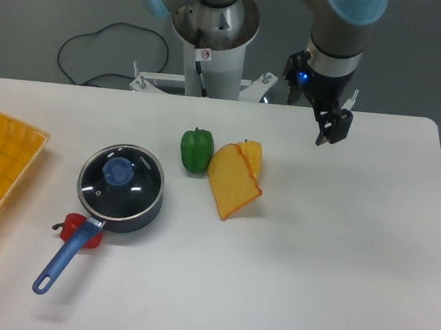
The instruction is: Open the lid
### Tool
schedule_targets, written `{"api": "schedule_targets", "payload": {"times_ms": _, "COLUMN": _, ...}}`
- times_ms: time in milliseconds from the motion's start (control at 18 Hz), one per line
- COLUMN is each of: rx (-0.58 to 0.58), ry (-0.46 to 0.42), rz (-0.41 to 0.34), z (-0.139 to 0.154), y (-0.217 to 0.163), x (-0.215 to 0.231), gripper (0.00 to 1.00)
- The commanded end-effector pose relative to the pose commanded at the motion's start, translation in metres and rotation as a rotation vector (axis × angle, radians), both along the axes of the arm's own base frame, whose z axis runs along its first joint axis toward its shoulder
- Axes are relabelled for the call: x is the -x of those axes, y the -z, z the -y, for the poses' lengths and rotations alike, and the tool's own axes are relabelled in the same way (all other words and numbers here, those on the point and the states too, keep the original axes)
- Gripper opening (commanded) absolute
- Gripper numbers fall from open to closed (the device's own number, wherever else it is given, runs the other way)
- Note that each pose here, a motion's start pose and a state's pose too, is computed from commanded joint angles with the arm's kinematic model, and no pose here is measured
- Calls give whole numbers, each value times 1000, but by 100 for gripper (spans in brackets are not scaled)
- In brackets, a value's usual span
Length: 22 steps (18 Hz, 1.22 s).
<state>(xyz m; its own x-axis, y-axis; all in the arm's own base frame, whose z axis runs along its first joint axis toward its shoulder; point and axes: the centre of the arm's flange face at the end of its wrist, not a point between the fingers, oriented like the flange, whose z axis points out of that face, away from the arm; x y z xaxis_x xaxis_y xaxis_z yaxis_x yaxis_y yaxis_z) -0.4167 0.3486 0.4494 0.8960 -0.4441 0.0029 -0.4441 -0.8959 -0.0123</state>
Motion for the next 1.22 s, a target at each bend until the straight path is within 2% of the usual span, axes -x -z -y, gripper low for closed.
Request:
{"api": "schedule_targets", "payload": {"times_ms": 389, "rx": 12, "ry": 14, "rz": 20, "z": -8, "y": 11, "x": -8, "gripper": 100}}
{"api": "schedule_targets", "payload": {"times_ms": 778, "rx": 18, "ry": -29, "rz": 33, "z": -14, "y": 19, "x": -11, "gripper": 100}}
{"api": "schedule_targets", "payload": {"times_ms": 1222, "rx": 31, "ry": -9, "rz": 52, "z": -23, "y": 31, "x": -19, "gripper": 100}}
